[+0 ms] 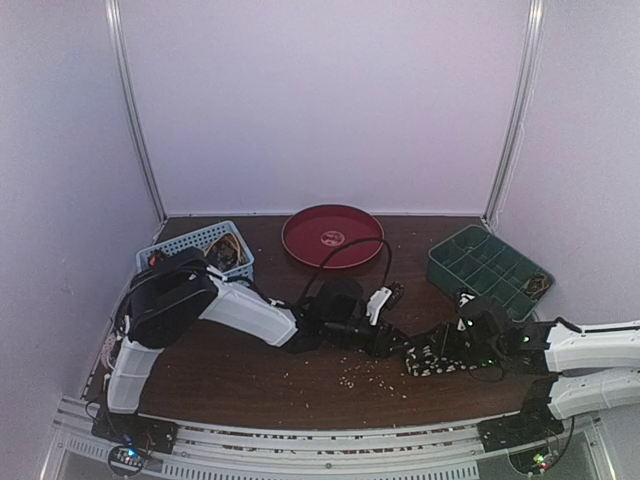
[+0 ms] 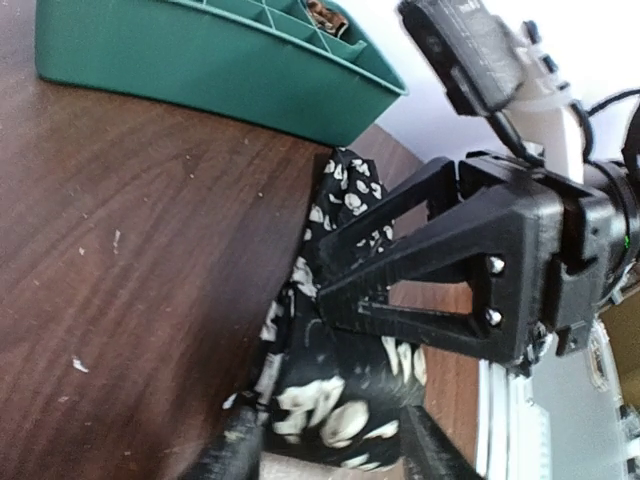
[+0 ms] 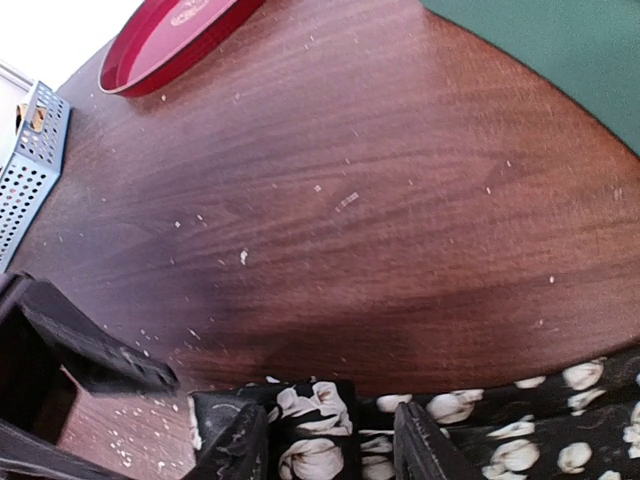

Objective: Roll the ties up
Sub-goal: Roll the tie at the center of the board.

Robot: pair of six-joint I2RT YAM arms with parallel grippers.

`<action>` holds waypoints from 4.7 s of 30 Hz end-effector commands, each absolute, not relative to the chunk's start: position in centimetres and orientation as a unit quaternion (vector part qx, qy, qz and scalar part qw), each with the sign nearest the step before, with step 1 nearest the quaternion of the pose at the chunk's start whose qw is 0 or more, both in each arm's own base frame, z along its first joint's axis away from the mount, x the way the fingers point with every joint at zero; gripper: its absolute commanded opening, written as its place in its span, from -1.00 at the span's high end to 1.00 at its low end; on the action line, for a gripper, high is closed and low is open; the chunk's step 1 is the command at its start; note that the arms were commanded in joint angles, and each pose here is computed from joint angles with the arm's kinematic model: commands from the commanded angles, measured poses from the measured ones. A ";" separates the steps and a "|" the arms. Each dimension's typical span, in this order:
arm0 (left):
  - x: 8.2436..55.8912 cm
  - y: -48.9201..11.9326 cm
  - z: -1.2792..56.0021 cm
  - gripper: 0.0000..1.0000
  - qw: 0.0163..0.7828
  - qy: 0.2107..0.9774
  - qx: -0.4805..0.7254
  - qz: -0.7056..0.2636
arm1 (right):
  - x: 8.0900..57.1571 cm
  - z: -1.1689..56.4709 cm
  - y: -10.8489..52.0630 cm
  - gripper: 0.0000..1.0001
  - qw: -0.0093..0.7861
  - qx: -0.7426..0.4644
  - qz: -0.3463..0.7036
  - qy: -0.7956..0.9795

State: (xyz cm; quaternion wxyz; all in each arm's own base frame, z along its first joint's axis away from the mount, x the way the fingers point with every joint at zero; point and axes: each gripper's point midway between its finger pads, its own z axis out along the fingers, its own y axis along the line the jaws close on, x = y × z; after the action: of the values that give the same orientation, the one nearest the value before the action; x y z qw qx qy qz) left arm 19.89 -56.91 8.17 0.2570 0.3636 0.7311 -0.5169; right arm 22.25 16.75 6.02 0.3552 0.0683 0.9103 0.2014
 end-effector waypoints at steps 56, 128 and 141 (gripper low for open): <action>15.0 -60.2 5.2 0.08 0.293 0.651 0.582 -0.388 | 21.2 4.4 16.0 0.18 0.332 0.084 0.225 0.912; 20.1 -44.1 5.8 -0.47 0.335 0.710 0.558 -0.271 | 20.6 4.3 29.7 0.23 0.159 0.041 0.444 0.881; 22.7 -40.5 9.7 0.74 0.420 0.768 0.354 -0.329 | 20.6 4.3 29.8 0.29 0.166 0.051 0.445 0.878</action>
State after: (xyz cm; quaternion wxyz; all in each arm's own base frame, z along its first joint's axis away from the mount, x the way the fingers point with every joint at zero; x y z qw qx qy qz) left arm 20.50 -39.77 6.04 0.3650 0.4480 0.7662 -0.2811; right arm 20.99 29.78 4.60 0.1718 0.0453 0.8805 0.4395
